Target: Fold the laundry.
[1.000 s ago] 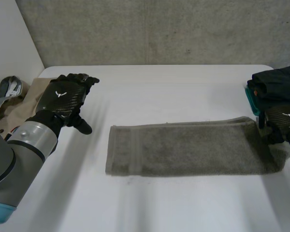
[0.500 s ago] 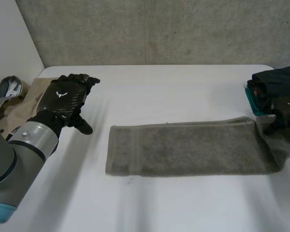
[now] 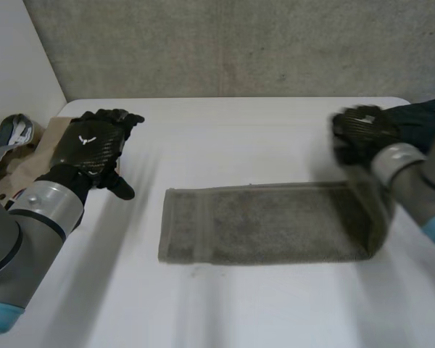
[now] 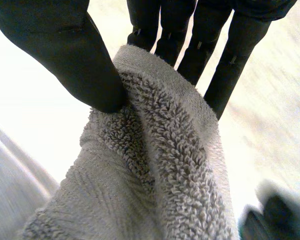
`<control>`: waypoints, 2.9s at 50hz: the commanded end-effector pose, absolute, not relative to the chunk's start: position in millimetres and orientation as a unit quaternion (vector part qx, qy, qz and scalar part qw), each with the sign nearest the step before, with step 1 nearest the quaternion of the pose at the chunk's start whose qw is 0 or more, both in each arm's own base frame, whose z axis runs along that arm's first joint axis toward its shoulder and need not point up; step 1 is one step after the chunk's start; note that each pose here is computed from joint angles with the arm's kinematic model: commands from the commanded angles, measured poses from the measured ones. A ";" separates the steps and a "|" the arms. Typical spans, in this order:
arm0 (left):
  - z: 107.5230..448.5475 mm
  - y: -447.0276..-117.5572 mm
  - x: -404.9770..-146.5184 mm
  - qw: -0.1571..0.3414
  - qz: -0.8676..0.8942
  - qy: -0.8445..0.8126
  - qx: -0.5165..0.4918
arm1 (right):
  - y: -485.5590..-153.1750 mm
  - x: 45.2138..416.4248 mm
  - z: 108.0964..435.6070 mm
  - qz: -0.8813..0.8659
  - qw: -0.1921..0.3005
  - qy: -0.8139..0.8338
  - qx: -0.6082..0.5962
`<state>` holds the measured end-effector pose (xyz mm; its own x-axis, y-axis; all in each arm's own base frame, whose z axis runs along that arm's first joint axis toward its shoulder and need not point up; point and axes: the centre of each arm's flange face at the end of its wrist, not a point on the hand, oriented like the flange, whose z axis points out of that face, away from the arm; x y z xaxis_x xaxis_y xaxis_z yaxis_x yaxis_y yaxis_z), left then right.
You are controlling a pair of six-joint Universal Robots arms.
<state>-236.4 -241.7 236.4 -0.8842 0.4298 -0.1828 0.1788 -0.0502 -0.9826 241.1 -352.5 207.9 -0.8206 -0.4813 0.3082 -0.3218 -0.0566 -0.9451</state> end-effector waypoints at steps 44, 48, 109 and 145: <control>215.6 -233.6 -348.5 0.163 0.647 -0.667 -0.332 | -244.7 282.3 177.1 -0.551 0.092 0.777 -0.292; 184.4 -227.4 -370.6 0.146 0.610 -0.681 -0.377 | -237.2 270.6 167.5 -0.556 0.069 0.769 -0.308; 233.3 -225.7 -320.7 0.038 0.604 -0.738 -0.299 | -258.6 236.6 133.5 -0.594 -0.014 0.759 -0.266; 268.1 -263.3 -288.4 0.045 0.649 -0.723 -0.231 | -229.0 326.9 213.7 -0.723 0.173 0.564 -0.361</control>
